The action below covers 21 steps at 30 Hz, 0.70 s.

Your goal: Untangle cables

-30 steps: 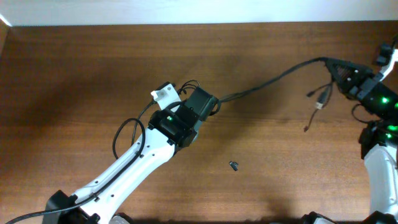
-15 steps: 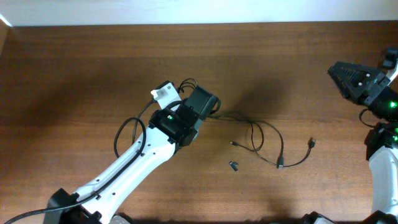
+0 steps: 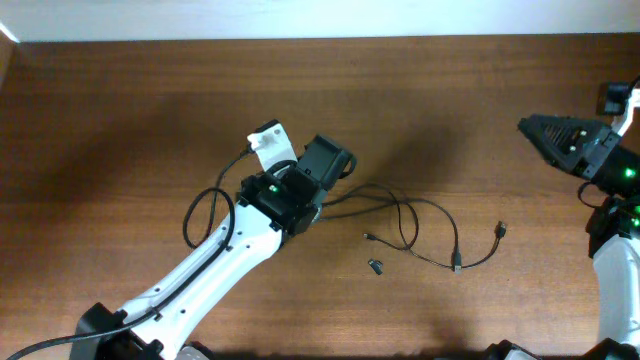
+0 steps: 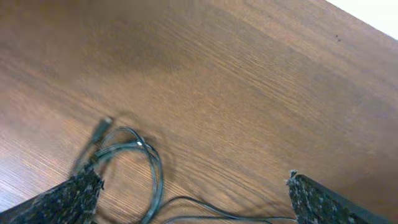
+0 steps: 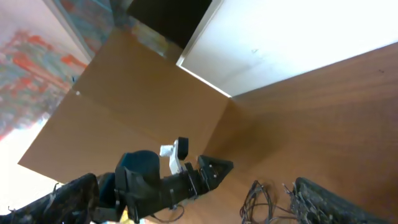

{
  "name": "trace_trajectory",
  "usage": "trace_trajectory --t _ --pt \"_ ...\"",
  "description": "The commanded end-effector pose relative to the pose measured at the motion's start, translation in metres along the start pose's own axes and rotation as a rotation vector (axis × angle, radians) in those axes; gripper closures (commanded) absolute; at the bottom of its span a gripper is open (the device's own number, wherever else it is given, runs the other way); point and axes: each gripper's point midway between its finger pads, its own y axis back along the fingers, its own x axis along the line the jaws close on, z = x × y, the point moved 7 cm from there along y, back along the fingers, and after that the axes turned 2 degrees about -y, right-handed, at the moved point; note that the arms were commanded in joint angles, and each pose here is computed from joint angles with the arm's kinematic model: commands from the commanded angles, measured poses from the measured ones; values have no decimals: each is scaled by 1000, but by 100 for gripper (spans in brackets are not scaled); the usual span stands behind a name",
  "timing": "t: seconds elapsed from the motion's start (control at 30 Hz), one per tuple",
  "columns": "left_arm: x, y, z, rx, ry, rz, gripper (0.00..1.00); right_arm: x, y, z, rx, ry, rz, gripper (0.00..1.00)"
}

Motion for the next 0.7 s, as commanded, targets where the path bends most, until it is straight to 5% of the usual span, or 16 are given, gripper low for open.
trace_trajectory --t 0.0,0.43,0.67 --pt "9 3 10 -66 -132 68 1 0 -12 -14 61 42 31 1" --pt "60 -37 38 157 80 87 1 28 -119 -94 398 170 299 1" --pt "75 -34 26 243 -19 153 1 -12 -147 -105 305 -48 104 1"
